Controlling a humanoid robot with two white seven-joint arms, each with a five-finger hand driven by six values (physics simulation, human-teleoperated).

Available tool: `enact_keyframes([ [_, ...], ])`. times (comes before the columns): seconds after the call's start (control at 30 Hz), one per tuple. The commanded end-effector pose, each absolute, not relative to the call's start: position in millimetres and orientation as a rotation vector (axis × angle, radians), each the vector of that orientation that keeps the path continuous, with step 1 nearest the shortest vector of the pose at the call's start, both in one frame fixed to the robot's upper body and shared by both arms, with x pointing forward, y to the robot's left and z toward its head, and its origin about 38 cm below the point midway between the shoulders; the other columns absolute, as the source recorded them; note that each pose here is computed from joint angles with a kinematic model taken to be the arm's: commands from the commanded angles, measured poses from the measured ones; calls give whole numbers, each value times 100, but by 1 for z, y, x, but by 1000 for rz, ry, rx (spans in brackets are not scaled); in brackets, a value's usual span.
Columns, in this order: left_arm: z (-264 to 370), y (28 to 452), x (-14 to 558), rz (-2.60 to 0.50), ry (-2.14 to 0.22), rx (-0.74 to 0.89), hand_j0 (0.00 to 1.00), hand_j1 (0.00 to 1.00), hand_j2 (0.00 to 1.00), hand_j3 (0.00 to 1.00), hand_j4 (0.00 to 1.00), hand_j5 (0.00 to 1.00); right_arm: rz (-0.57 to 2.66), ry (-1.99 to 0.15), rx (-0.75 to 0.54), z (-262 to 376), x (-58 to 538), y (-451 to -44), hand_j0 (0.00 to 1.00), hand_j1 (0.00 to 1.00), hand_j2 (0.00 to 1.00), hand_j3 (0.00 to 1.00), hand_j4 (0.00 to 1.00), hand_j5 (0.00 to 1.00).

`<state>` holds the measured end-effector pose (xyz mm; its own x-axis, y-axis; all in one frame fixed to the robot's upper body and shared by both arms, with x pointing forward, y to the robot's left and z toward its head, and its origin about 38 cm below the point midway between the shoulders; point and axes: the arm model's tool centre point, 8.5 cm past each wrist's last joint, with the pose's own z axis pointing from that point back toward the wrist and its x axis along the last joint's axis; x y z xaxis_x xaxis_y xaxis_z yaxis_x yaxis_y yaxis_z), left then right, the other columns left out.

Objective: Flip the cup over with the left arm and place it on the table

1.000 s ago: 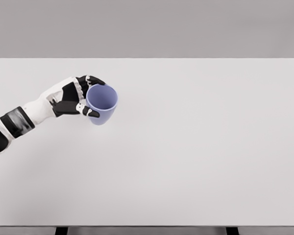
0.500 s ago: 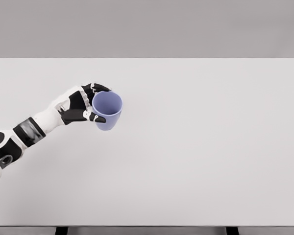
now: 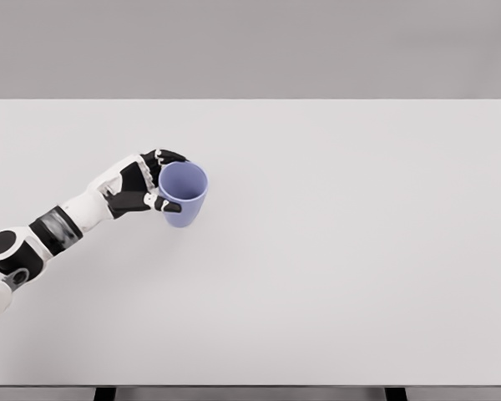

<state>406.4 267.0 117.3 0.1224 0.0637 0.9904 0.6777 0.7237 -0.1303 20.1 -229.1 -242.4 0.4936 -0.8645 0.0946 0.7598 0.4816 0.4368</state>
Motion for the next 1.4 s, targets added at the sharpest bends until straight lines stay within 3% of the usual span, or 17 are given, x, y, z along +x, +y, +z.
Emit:
enact_keyframes([
  [0.0,118,266,407,-494,-1401,-671,65,65,65,65,65,65,-1010,-323,362,-242,20,-229,100,100,100,100,100,100],
  [0.13,118,266,406,-498,-1398,-671,88,88,88,88,88,88,-1010,-323,362,-242,20,-229,100,100,100,100,100,100],
  [0.4,116,268,405,-497,-1392,-664,94,94,94,94,94,94,-1010,-323,362,-242,20,-229,100,100,100,100,100,100],
  [0.47,115,268,404,-497,-1389,-665,100,100,100,100,100,100,-1010,-323,362,-242,20,-229,100,100,100,100,100,100],
  [1.1,123,285,408,-505,-1405,-621,100,100,100,100,100,100,-1010,-323,362,-242,20,-229,100,100,100,100,100,100],
  [1.3,161,323,406,-564,-1460,-554,100,100,100,100,100,100,-1010,-323,362,-242,20,-229,100,100,100,100,100,100],
  [1.37,188,330,402,-655,-1497,-607,100,100,100,100,100,100,-1010,-323,362,-242,20,-229,100,100,100,100,100,100],
])
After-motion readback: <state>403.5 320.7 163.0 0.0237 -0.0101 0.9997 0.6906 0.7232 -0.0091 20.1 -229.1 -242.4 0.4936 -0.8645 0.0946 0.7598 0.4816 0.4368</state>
